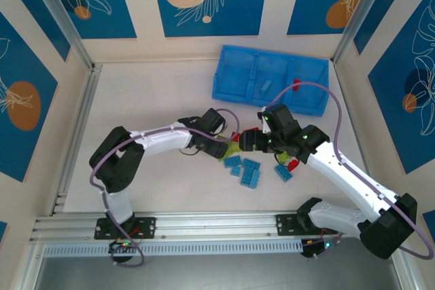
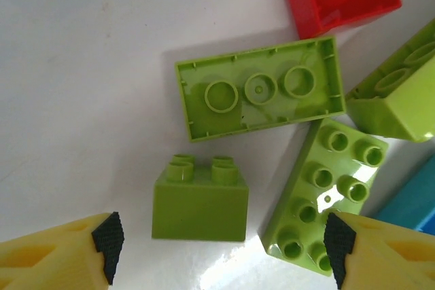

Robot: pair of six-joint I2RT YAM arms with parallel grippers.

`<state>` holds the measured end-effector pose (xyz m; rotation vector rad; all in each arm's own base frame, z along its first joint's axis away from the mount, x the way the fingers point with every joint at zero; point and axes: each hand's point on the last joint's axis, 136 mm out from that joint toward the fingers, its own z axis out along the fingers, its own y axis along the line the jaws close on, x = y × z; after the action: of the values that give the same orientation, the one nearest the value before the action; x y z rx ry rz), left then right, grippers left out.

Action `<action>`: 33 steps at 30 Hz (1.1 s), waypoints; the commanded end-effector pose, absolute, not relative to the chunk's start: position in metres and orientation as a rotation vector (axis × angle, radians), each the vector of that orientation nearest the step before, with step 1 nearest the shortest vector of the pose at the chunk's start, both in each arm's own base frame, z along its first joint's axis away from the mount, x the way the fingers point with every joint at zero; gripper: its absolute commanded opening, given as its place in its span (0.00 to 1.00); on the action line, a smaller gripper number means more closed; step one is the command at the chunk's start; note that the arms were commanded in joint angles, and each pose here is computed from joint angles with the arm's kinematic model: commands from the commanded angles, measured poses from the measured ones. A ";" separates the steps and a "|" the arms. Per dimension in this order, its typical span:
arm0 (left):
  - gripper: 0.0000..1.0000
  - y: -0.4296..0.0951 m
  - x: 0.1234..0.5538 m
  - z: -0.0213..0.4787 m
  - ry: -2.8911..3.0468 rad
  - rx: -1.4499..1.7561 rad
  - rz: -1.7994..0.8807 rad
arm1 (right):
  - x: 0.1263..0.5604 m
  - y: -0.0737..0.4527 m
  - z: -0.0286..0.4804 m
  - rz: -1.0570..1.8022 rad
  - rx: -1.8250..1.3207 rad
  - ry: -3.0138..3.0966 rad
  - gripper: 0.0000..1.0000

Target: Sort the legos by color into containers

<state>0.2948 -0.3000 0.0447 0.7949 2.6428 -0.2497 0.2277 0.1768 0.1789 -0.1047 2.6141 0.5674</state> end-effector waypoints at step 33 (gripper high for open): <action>0.26 -0.341 0.505 0.188 2.260 0.484 -0.270 | 0.258 0.151 0.212 0.633 0.072 2.411 0.85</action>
<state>0.4752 -0.3520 0.2247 0.5130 2.1842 -0.3629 0.2548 0.1521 0.2088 0.0566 2.4335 0.6141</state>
